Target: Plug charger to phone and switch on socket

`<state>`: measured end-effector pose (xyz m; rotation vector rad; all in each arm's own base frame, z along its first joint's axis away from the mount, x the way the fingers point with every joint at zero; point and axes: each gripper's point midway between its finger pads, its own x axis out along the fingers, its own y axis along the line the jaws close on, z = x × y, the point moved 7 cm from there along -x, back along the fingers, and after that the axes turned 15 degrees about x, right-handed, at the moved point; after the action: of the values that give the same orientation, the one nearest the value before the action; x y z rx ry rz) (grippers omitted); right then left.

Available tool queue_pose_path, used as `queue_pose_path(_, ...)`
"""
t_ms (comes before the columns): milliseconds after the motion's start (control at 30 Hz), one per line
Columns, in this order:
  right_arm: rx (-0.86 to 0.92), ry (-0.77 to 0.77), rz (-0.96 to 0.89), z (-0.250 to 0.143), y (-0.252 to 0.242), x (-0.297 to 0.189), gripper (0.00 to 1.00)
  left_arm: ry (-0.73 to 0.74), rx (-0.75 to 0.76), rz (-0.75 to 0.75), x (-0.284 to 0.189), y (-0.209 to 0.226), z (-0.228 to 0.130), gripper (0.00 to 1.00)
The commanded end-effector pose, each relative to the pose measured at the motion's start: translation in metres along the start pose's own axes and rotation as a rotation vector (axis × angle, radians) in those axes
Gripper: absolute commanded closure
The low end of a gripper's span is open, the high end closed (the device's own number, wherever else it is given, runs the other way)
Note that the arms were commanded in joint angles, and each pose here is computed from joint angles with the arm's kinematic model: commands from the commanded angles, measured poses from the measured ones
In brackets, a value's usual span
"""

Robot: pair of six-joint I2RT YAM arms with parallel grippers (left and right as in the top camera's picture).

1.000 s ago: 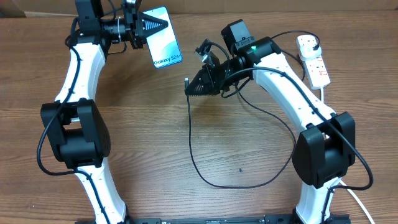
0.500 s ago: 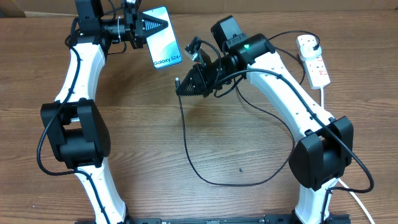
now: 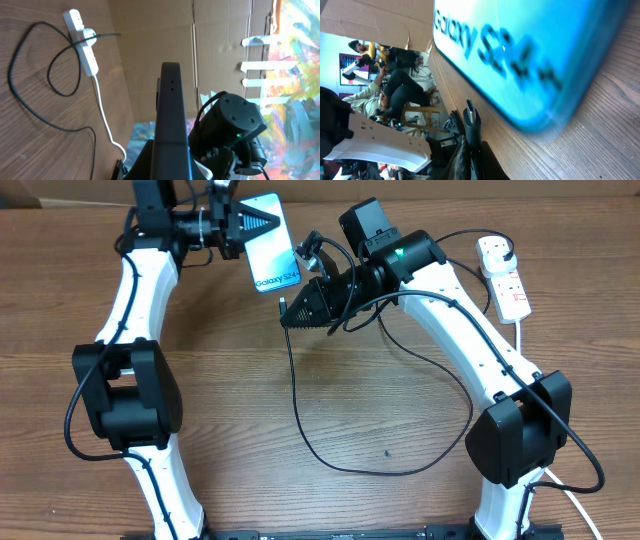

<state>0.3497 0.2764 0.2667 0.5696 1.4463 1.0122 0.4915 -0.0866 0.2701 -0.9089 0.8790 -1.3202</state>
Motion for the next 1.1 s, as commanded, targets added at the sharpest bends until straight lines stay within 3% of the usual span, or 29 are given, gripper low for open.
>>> queue_pose_path(0, -0.074, -0.029, 0.015, -0.003, 0.023, -0.01, 0.96, 0.044, 0.033, -0.043, 0.011, -0.01, -0.002, 0.96)
queue_pose_path(1067, -0.086, -0.069, 0.041, 0.007, 0.018, -0.023, 0.96, 0.044, 0.032, -0.043, 0.011, -0.01, -0.002, 0.96)
